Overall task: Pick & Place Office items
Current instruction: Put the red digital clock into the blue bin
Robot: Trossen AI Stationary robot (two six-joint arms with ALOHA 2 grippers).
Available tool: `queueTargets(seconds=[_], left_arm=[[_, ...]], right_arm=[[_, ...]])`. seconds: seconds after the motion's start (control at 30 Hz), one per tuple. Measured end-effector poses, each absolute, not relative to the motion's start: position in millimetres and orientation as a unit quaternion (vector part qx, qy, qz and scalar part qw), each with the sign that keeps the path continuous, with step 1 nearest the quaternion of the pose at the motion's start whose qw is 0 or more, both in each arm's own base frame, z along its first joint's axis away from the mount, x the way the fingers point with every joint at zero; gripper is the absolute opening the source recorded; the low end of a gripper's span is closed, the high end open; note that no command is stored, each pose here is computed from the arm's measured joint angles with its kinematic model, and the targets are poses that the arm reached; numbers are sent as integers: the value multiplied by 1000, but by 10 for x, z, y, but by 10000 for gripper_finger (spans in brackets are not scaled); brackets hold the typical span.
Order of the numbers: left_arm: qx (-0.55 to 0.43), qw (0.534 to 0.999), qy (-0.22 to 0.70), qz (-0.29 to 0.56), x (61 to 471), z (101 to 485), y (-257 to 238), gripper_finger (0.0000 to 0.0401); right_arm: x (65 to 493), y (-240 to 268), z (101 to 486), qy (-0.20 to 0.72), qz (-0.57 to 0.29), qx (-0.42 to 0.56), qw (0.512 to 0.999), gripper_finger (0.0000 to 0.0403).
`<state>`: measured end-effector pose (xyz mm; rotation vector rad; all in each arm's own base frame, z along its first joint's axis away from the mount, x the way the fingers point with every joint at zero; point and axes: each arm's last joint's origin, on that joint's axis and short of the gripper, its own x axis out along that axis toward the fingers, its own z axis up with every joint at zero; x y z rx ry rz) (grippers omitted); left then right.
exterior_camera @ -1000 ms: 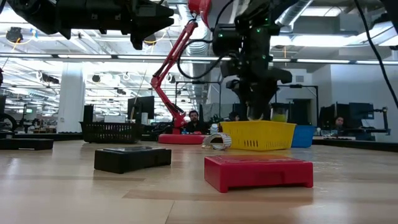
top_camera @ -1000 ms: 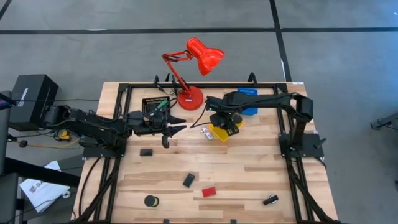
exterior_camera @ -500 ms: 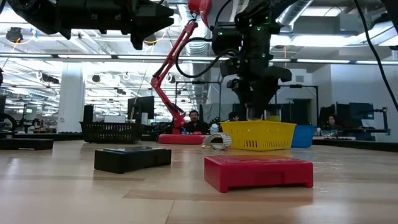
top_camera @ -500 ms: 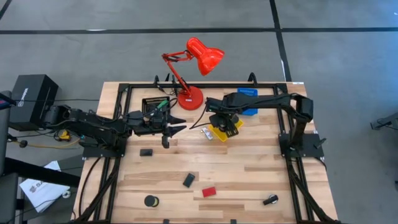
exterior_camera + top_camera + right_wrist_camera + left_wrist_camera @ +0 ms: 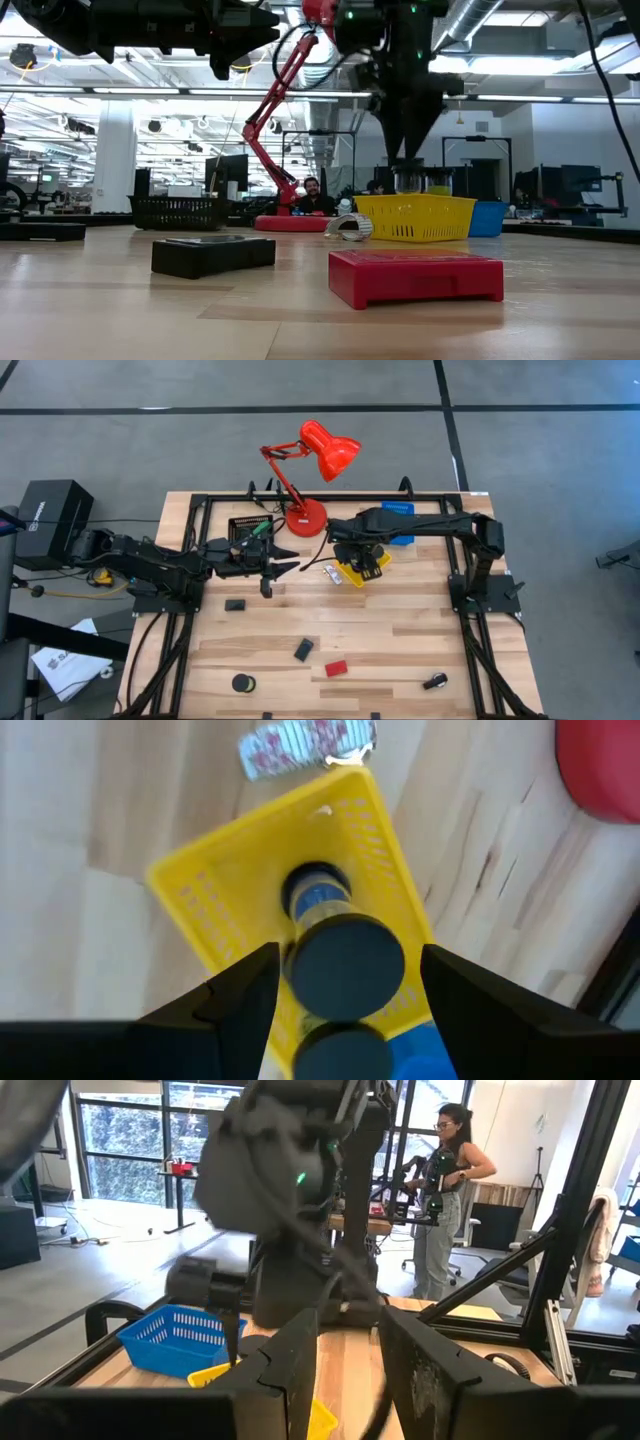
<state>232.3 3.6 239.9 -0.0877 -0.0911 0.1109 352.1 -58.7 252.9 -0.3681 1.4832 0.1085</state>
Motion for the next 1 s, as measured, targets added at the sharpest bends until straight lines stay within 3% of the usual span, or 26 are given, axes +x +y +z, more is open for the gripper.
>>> queueTargets(seconds=[0.37,0.5,0.6,0.8,1.0], left_arm=[[-44,996,-45,55,2323,2399,36,108],[-44,996,-45,55,2323,2399,36,108],[-44,997,-45,55,2323,2399,35,108],[-44,997,-45,54,2323,2399,35,108],[-44,997,-45,53,2323,2399,34,108]], right_arm=[[3294,-263,3013,718,-35,-53,693,233],[3103,6,3170,699,-23,-39,714,233],[2900,244,3252,653,-9,-36,757,233],[2465,709,3155,564,-22,60,823,233],[1979,1144,2877,588,-16,107,802,233]])
